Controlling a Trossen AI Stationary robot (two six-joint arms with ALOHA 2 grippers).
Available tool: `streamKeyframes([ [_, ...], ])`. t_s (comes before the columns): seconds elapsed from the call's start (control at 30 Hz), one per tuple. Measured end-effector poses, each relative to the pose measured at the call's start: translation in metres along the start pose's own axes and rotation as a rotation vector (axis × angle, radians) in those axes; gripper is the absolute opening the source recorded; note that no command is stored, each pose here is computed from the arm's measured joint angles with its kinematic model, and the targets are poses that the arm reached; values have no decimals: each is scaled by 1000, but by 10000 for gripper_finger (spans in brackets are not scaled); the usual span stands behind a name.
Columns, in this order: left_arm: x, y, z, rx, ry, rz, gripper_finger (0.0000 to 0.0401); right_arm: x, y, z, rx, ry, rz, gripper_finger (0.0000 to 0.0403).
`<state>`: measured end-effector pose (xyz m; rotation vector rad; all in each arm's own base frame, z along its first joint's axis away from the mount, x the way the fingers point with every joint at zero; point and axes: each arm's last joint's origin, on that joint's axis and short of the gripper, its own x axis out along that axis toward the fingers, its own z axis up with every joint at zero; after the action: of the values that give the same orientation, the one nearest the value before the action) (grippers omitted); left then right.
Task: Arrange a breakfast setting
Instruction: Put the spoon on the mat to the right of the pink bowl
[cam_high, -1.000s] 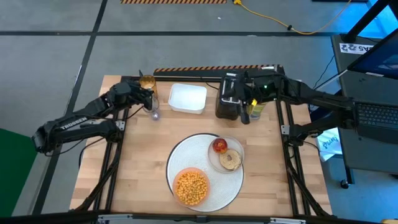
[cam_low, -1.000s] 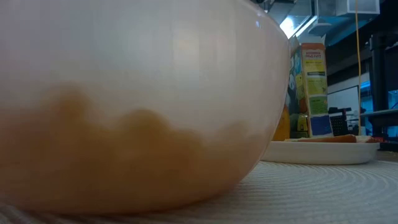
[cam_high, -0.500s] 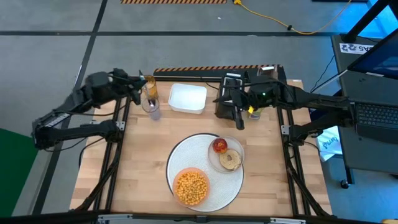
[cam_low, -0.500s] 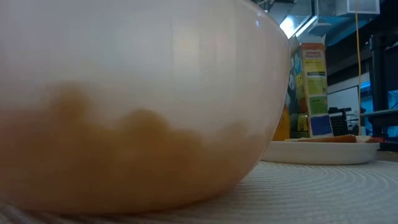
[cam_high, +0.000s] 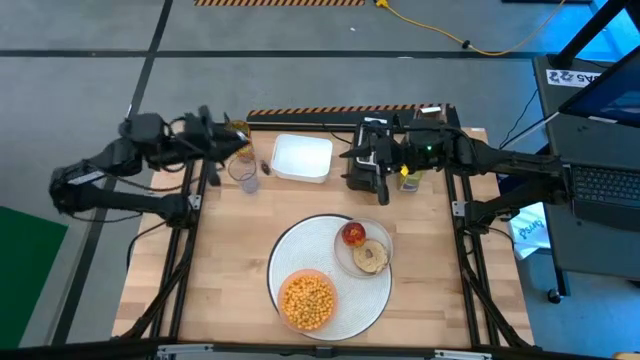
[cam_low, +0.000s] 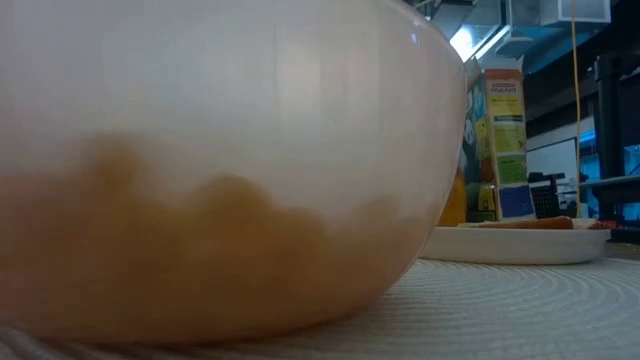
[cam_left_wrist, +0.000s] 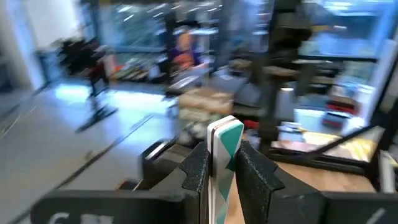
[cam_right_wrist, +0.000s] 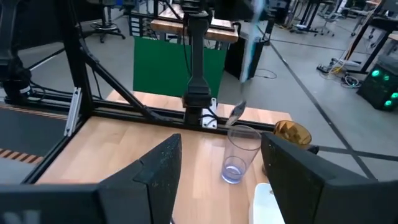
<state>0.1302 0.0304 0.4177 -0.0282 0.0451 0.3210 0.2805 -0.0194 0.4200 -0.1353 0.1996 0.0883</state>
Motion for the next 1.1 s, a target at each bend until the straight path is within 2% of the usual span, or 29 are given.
streamKeyframes([
  [0.1,20,-19,1,107,-27,-103,51,0,0,0,26,5,-4,209],
  [0.33,53,-66,-19,557,14,-317,53,1,12,-3,126,40,60,209],
  [0.43,60,-84,-28,684,25,-390,53,2,23,-1,118,41,61,209],
  [0.67,66,-107,-41,824,56,-418,54,3,49,3,155,48,10,209],
  [0.8,65,-118,-45,866,63,-430,54,2,66,4,207,50,11,209],
  [0.9,64,-128,-48,980,52,-419,54,2,79,5,261,50,19,209],
  [0.97,64,-136,-50,1056,35,-403,54,3,84,5,346,50,-4,209],
  [1.1,67,-152,-53,1236,29,-340,54,6,89,-3,647,15,-120,209],
])
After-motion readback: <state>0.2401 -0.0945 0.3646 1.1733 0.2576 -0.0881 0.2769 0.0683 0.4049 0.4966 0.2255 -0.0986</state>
